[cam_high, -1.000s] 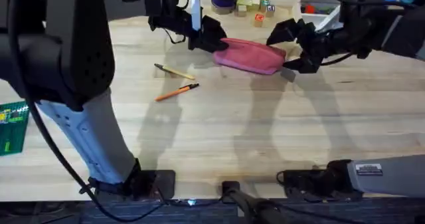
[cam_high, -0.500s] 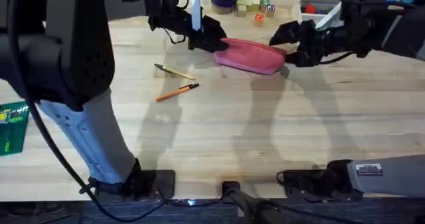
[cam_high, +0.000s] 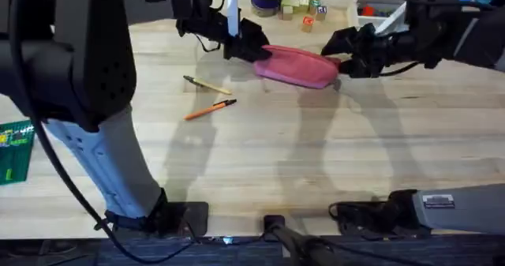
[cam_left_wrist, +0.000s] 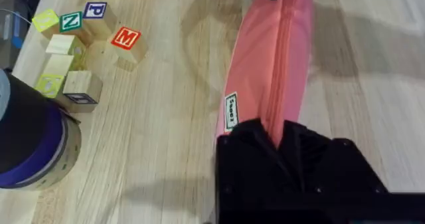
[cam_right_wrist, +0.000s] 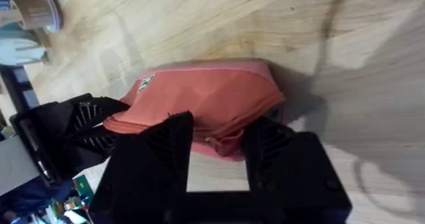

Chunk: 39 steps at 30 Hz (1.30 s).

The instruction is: Unzip the bag, pick up the pens from the table one at a time and place them inside, then zip the bag closed.

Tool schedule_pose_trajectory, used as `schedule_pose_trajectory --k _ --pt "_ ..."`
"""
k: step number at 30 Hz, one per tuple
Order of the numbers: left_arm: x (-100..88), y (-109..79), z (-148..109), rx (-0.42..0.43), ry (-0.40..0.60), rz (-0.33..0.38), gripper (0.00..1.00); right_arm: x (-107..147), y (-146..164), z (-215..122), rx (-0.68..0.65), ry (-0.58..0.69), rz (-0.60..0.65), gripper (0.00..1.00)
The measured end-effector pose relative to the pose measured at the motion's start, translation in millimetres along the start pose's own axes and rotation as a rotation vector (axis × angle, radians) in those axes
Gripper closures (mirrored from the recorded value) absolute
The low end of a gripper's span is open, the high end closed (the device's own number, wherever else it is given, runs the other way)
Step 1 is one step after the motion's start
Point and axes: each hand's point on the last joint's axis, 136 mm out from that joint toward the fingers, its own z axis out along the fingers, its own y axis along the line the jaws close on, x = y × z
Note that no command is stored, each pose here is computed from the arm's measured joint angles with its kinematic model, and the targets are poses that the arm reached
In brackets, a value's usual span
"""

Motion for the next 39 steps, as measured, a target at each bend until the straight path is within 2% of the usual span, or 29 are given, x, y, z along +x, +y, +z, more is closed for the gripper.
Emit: schedule_pose_trajectory --k 7,10,12,13,15,16,30,35,39 --pt "0.0 0.0 0.0 0.000 0.000 0.000 0.958 -1.1 0.0 -3.1 -0.005 -0.003 0.005 0.604" --pt "0.0 0.1 0.0 0.000 0.000 0.000 0.958 -3.5 2.3 -8.5 -0.013 -0.017 -0.002 0.663" --pt "0.1 0.1 0.0 0.000 0.001 0.000 0.958 -5.0 4.9 -13.4 -0.021 -0.029 -0.015 0.730" --pt "0.1 0.2 0.0 -0.001 0.001 0.001 0.958 -5.2 5.9 -15.5 -0.023 -0.034 -0.022 0.780" --pt "0.4 0.2 0.0 -0.001 0.002 0.000 0.958 -5.0 6.6 -18.2 -0.022 -0.039 -0.033 0.941" --pt "0.3 0.2 0.0 -0.001 0.002 0.000 0.958 -4.8 6.6 -18.9 -0.022 -0.040 -0.037 0.959" --pt "0.3 0.1 0.0 -0.001 0.002 0.000 0.958 -3.5 9.4 -24.8 -0.025 -0.047 -0.060 0.972" --pt "-1.3 -1.3 0.6 0.006 -0.006 -0.001 0.958 -4.2 22.3 -43.5 -0.048 -0.091 -0.136 0.970" --pt "-3.5 -3.5 3.3 0.014 -0.009 0.002 0.958 -4.1 32.7 -54.4 -0.060 -0.126 -0.261 0.970"
